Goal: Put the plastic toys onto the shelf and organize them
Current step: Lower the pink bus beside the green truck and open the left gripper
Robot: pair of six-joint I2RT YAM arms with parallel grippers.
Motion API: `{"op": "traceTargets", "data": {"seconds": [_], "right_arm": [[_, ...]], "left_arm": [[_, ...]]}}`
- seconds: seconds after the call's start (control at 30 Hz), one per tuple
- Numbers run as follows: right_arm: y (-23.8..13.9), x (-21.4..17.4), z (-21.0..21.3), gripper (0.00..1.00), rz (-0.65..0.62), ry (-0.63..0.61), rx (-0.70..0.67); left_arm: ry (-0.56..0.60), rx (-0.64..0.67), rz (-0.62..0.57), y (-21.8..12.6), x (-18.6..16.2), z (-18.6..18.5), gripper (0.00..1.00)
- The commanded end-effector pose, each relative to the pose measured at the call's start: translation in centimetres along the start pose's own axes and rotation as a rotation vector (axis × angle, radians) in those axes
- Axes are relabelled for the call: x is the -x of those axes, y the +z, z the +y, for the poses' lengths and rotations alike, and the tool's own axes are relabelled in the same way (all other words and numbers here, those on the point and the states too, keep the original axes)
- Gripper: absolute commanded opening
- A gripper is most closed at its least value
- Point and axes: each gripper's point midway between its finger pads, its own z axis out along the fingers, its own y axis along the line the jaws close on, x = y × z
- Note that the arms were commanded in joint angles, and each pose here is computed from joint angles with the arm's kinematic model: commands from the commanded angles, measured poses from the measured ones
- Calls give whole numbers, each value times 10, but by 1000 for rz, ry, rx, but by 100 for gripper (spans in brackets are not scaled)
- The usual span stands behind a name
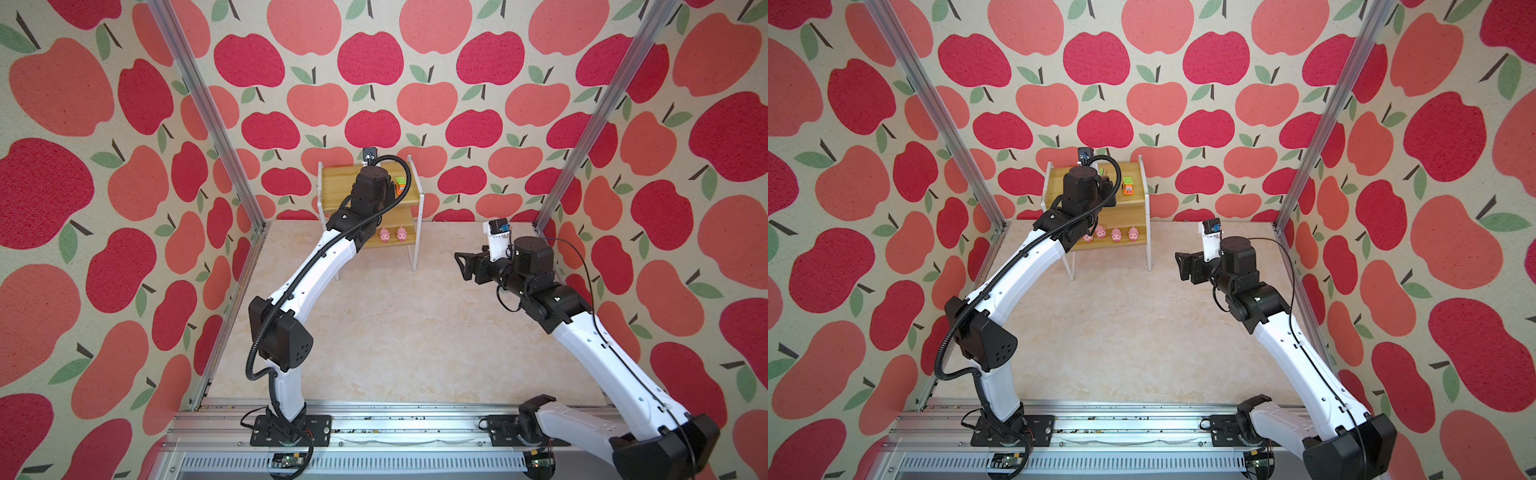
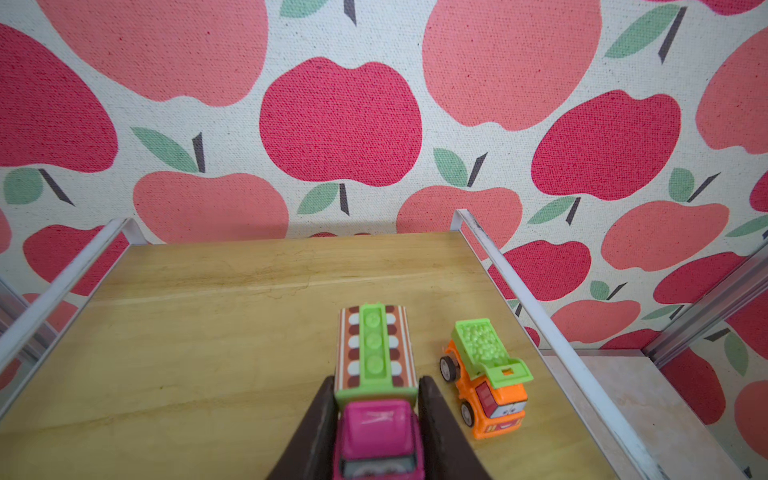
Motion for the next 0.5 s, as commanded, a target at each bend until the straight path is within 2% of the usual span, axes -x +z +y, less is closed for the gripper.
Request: {"op": "traceTargets", "data": {"seconds": [0.0,0.47], "right_arm": [[-8,7,0,90,-19,-27,-6],[-9,4,-2,90,-16,-17,12]], "left_arm": [[-3,32,43,4,-6,6,32],[-16,40,137,18,-23,9,32]]}}
